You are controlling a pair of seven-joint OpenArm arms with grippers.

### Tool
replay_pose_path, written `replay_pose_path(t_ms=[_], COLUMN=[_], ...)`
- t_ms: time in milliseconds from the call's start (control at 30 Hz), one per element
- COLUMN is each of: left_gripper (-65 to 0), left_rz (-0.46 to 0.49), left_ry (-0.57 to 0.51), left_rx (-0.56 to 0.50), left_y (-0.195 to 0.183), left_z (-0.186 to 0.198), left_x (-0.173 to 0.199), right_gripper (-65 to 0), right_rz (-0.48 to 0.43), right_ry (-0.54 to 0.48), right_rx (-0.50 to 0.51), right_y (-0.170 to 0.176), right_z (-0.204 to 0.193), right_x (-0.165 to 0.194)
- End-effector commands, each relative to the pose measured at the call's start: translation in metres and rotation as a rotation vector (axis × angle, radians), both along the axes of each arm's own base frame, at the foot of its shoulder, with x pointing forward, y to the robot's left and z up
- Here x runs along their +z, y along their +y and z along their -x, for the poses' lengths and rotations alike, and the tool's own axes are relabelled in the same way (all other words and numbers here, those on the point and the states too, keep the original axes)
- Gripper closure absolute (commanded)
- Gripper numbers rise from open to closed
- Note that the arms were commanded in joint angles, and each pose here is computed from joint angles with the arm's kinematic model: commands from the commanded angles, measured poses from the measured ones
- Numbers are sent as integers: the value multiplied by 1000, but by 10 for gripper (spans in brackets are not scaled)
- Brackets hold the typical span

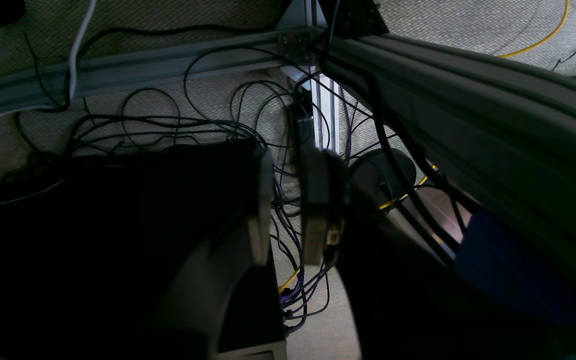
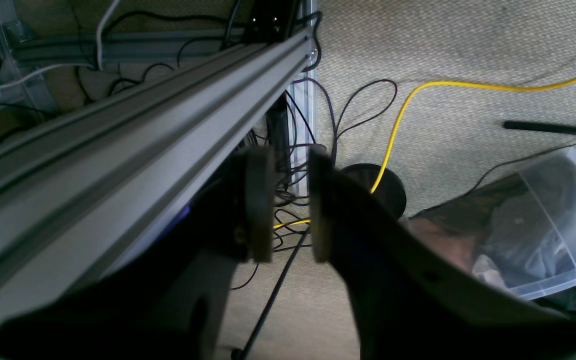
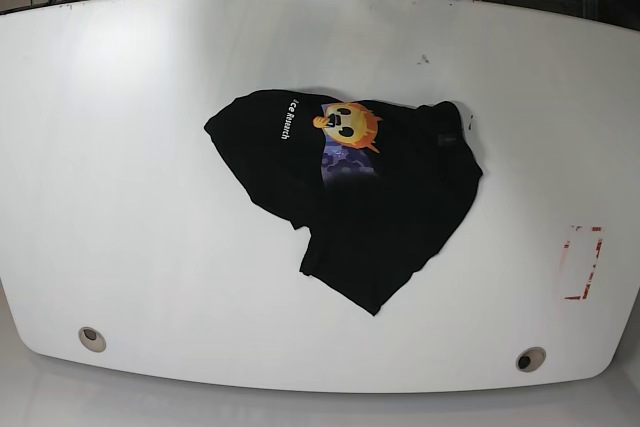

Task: Layout the t-shirt on the table in an organized manner, then fold the t-shirt properly

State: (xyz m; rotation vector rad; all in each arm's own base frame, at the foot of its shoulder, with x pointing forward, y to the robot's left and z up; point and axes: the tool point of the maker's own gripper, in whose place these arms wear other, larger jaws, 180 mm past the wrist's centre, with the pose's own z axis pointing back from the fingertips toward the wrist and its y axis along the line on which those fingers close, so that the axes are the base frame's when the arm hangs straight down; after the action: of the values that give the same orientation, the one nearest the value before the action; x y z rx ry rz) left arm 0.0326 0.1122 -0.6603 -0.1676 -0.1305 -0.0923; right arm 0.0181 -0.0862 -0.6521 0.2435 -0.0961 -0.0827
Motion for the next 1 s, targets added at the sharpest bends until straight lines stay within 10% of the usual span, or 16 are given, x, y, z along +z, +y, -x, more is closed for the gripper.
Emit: replay_pose_path(t_ms=[0,967], left_gripper=[-86,-85], left_rz=[4,-25], left_ry=[-11,13], left_rx=[6,2], left_y=[-3,18], left_z=[-5,12], left_x=[1,0], right_gripper=[-119,-116], right_rz=[-7,-2], right_ry=[-1,20], right_rx=[0,7], right_y=[1,-1], right_z=[-2,9], right_x=[1,0])
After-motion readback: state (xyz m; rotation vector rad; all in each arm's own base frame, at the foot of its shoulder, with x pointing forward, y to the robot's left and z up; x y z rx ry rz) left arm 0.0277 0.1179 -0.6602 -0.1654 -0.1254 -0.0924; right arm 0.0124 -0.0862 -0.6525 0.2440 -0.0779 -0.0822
